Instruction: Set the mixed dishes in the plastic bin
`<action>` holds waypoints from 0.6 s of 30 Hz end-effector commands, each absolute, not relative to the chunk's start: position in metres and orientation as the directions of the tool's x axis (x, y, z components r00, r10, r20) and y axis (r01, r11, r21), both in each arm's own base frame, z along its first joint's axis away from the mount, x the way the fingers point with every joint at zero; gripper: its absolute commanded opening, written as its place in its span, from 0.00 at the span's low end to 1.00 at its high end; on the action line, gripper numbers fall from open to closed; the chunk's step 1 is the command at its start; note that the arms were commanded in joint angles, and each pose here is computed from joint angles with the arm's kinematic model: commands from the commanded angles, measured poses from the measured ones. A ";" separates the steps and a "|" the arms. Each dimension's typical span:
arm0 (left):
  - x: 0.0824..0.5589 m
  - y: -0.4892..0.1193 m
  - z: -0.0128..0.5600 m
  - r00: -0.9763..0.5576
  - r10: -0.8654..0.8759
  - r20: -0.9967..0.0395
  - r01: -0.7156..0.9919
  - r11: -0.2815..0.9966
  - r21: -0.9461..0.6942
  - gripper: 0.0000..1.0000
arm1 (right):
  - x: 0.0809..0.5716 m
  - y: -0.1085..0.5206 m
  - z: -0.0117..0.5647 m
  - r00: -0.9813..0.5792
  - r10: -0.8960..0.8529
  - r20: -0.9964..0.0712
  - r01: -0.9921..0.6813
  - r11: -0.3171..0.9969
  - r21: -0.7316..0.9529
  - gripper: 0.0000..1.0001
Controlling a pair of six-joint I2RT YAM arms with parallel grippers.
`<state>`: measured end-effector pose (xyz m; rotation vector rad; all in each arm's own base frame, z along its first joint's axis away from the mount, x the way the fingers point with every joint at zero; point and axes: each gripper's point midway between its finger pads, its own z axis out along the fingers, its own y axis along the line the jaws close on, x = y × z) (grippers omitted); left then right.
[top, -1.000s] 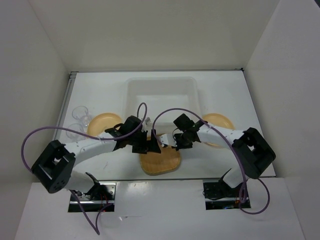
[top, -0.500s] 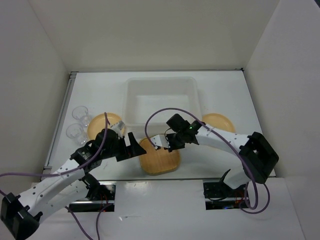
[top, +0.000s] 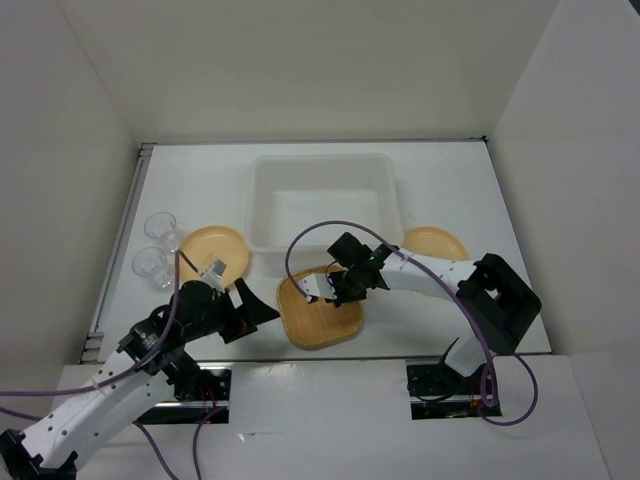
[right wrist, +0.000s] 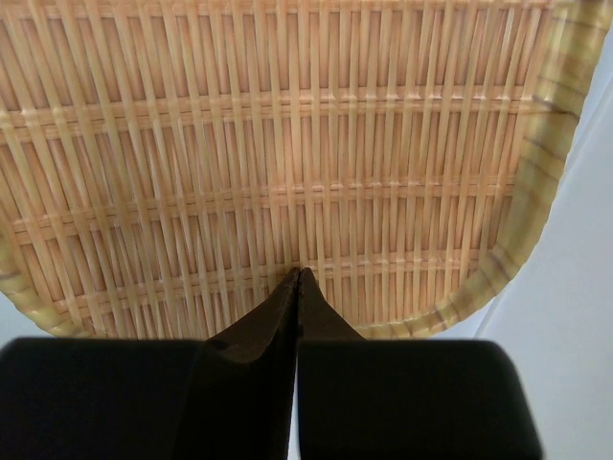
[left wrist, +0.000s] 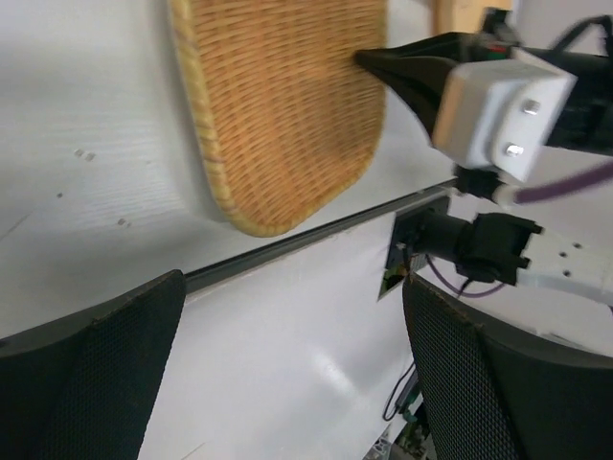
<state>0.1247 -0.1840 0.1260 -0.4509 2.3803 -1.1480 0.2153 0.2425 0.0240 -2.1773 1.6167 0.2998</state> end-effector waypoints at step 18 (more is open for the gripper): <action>0.162 -0.215 0.063 -0.896 -0.401 -0.189 -0.171 0.707 -0.686 1.00 | 0.205 0.235 -0.005 0.276 -0.887 -0.371 -0.961 -0.251 -0.116 0.00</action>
